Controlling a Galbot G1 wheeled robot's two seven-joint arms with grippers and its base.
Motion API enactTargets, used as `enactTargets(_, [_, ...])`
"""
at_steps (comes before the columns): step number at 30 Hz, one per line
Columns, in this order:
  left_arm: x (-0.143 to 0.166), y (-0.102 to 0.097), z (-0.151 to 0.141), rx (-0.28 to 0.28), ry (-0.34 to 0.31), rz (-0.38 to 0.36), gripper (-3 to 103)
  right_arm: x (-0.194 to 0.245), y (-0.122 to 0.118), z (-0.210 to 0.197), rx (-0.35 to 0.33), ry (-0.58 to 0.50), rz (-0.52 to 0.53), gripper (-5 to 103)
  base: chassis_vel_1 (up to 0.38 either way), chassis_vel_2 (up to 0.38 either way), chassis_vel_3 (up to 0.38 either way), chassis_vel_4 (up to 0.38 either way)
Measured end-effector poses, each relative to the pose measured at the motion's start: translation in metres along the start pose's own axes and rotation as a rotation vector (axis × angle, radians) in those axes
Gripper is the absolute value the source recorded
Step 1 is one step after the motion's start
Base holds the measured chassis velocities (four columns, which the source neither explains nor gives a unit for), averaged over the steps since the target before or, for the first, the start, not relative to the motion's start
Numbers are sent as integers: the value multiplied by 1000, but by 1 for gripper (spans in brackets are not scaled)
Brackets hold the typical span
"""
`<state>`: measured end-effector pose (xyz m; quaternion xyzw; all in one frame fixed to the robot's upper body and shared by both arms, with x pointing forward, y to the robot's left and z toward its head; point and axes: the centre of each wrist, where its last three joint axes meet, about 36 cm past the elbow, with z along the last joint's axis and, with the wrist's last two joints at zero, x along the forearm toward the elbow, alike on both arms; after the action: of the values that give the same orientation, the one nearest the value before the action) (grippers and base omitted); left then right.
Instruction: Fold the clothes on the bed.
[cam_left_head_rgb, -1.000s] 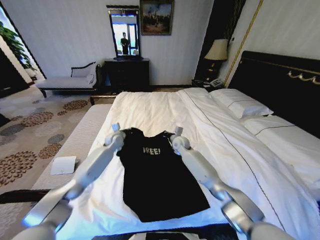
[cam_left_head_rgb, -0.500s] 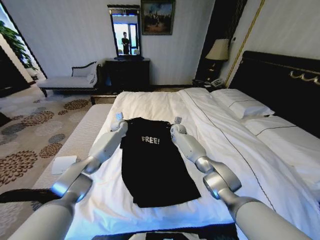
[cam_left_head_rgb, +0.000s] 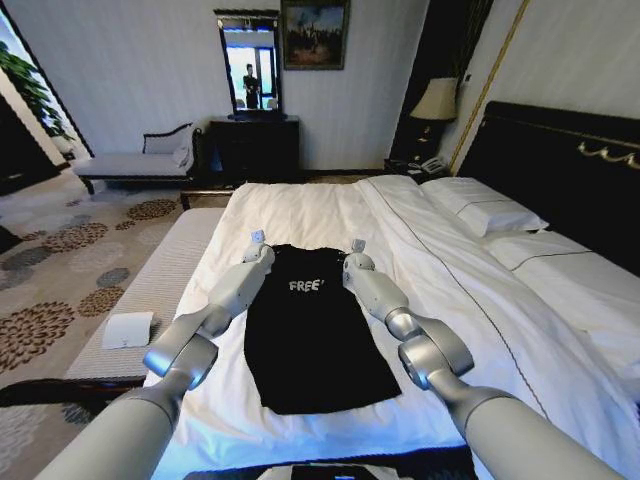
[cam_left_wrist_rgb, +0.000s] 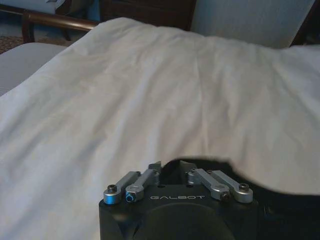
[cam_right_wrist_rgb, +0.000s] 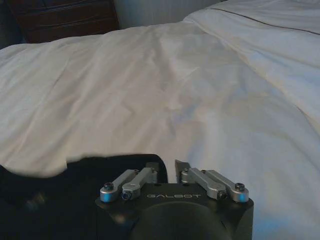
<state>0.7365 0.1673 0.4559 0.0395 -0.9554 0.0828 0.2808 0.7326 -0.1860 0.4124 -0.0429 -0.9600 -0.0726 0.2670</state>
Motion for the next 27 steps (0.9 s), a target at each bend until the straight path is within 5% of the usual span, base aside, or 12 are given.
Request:
enactTargets(6, [-1,16,4,-19,3,-32,48,1,-13,-2,8,-22,32,38,0,0,0,0])
enactTargets(8, [2,22,3,-15,-4,-28,48,2,-14,-3,4,-28,31,44,0,0,0,0])
enactTargets(12, [21,44,0,-4,-34,-4,65,13,-19,-4,-4,-47,13,60,0,0,0,0])
enactTargets(16, [45,71,19,-75,-85,3,82,26,-33,5,-1,-41,12,77,0,0,0,0])
enactTargets(19, [60,82,31,-76,-101,20,93,37,-41,10,-21,-37,-3,77,0,0,0,0])
enactTargets(20, [68,86,37,-64,-108,33,97,43,-44,13,-28,-35,-13,88,0,0,0,0])
enactTargets(27, [120,108,76,-51,-130,83,100,91,-87,34,-27,-31,-20,100,0,0,0,0])
